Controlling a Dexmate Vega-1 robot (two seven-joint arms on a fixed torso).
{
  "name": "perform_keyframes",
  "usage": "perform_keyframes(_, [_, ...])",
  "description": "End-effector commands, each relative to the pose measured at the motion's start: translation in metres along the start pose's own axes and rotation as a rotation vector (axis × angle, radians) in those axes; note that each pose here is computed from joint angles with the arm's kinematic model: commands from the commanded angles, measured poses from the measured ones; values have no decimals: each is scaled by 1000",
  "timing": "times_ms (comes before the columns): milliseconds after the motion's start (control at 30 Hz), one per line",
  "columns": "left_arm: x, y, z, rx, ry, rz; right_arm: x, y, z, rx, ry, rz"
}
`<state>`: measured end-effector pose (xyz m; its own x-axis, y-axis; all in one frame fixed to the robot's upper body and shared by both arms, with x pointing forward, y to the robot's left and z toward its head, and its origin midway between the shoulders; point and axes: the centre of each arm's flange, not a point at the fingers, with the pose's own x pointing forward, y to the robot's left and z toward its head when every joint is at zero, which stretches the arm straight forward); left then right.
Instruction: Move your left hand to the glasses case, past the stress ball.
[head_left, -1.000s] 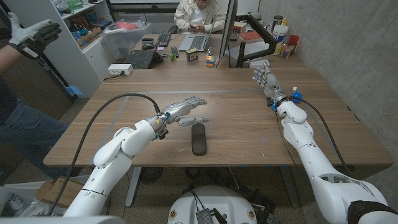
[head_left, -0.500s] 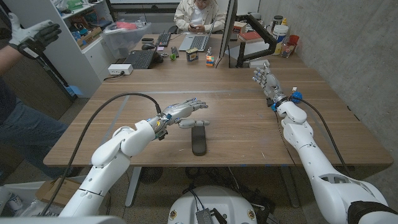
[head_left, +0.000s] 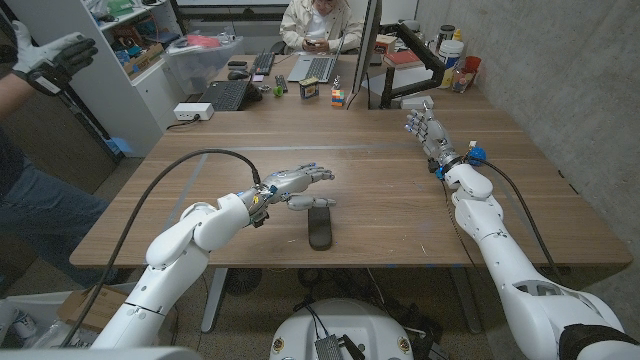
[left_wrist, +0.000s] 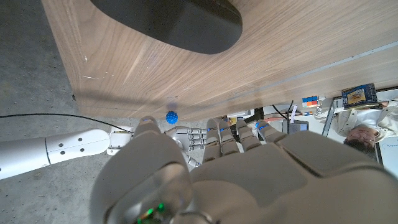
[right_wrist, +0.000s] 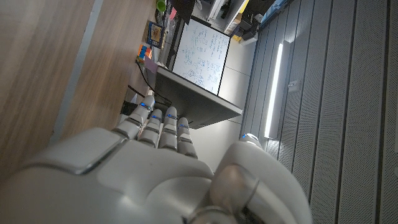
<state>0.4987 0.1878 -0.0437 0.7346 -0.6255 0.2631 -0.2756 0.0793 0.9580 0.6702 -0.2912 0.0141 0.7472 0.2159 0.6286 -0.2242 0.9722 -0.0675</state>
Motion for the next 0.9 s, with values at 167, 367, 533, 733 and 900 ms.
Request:
perform_keyframes(167, [3,-12,-1,-1,13,-31,-6,-2,0,-6,10,-5])
perform_keyframes(367, [4,-14,-1,-4,16,-43,-8,-3,0,-6,10,-8])
perform_keyframes(533, [5,-18,0,-14,15,-56,-8,-4,1,-8,11,-5])
perform_keyframes(733, [5,-22,1,-30,16,-56,-8,-5,1,-12,14,-1])
perform_keyframes(900, [5,-23,2,-30,17,-54,-8,-5,3,-15,10,2])
